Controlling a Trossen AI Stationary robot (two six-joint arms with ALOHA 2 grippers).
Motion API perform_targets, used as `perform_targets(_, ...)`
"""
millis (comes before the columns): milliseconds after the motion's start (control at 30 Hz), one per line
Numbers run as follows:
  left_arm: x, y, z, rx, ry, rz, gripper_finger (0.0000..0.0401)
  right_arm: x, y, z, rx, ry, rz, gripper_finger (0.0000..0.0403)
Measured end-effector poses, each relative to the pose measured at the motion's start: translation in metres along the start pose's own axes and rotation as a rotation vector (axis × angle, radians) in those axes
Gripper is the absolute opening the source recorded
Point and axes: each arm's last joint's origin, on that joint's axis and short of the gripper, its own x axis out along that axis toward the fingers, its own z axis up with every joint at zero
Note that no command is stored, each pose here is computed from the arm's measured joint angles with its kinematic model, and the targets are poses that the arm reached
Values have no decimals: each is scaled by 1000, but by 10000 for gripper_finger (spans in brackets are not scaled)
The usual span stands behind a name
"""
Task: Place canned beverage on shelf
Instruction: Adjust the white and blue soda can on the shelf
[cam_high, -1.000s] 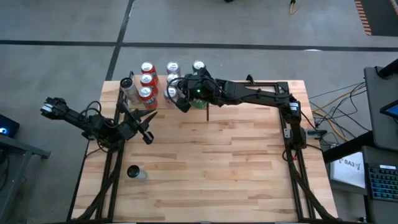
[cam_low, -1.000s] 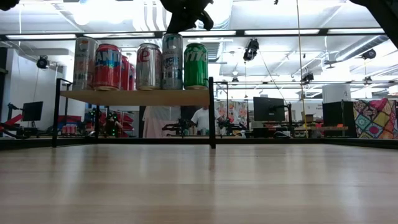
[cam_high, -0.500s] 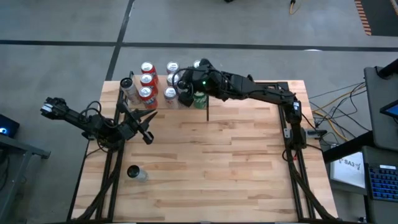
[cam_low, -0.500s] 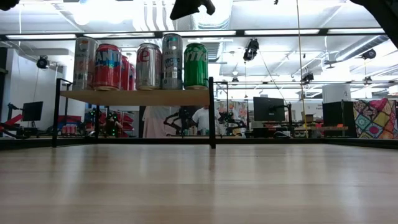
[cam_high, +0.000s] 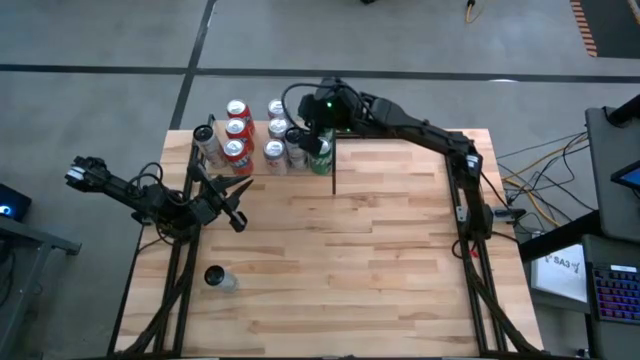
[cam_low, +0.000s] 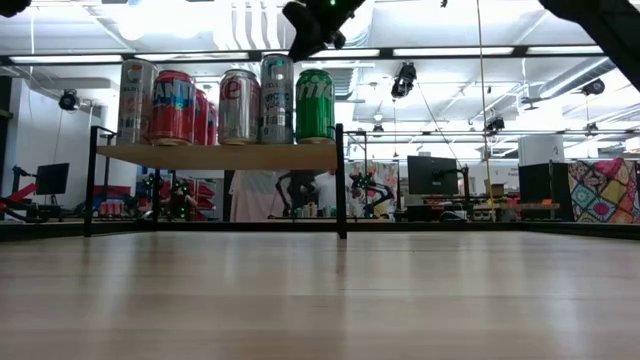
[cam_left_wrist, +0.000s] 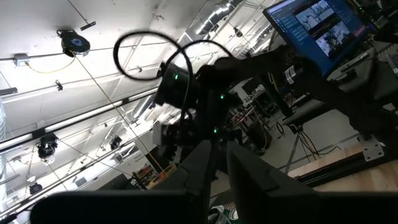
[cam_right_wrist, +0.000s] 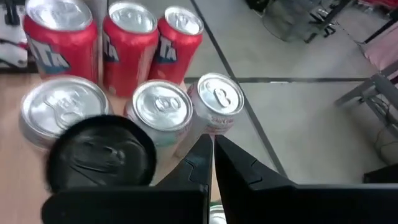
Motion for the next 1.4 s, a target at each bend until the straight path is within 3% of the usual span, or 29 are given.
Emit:
perform_targets(467,0,0,0,4,0,0,36,9,-4,-6,-77,-25,138,9)
perform_targets(1400,0,0,0,8,0,0,36,4,15,-6,-53,27,186,9)
